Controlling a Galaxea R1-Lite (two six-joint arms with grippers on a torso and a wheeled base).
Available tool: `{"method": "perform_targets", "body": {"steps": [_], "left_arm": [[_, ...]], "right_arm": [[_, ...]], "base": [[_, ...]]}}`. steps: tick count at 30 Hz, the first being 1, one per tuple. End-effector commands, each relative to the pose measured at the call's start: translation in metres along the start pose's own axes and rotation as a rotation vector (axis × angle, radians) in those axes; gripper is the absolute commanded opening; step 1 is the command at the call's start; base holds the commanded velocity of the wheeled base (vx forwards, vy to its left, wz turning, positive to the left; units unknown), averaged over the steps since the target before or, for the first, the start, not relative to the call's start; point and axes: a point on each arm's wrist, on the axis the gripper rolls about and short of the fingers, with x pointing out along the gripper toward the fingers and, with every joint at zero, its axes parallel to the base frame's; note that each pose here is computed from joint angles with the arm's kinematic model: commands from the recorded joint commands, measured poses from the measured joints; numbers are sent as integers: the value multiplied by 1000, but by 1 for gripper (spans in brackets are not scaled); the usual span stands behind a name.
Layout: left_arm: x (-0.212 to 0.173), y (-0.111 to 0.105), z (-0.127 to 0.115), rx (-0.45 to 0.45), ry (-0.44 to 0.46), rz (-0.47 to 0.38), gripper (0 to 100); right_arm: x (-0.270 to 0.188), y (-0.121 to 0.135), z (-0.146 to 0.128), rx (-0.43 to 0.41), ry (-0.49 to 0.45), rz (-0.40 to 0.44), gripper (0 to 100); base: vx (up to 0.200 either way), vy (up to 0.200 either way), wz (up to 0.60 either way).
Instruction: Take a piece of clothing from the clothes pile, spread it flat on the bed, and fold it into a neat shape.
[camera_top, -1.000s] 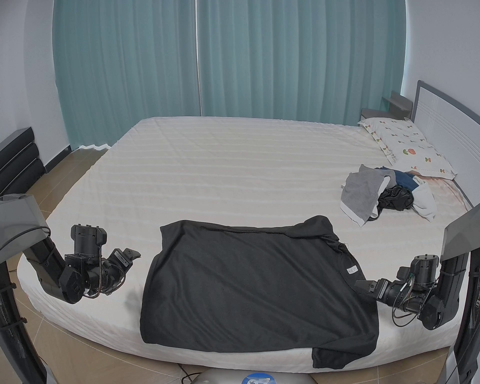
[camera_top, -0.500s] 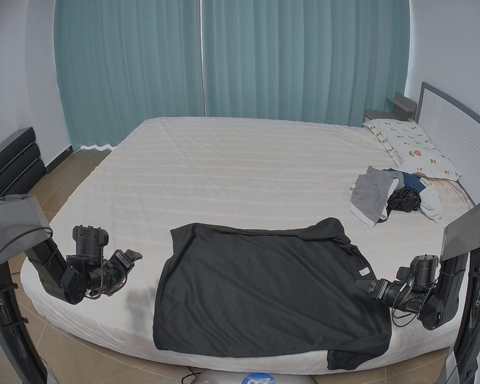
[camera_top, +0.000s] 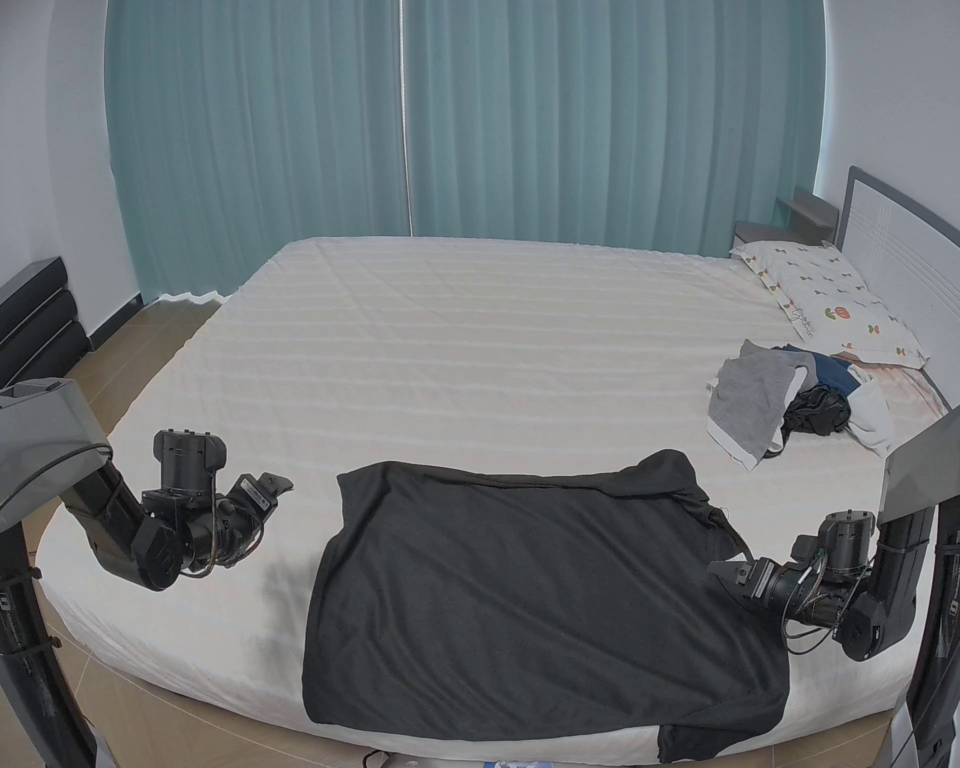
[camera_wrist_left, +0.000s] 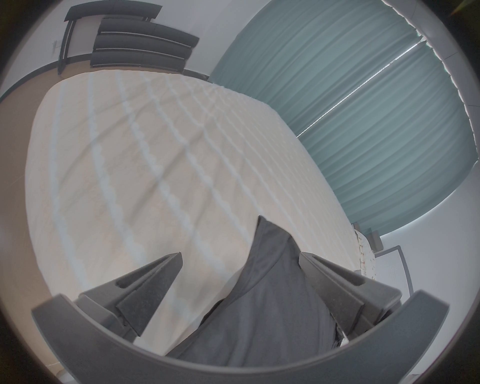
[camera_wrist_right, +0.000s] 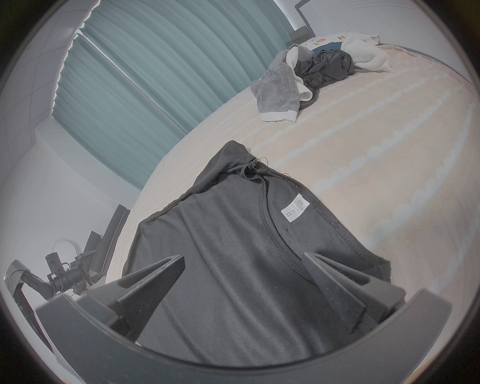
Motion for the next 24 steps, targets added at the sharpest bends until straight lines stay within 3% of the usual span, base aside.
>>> {"method": "perform_targets", "body": {"steps": [1,13,19,24], "left_arm": [[28,-18,4,25,-14,-41,100],[113,-47,20,33,-10,-57,100],[151,-45,2,42,15,-65,100],[156,-49,-7,53,27,-74,100]], "right_arm": [[1,0,-1,21,3,3,100],[4,1,1,51,-1,11,100],[6,2,-3,48,14,12,100],[7,2,-4,47,18,13,100]], "base": [[0,0,0],[0,0,0],[0,0,0],[0,0,0]]}}
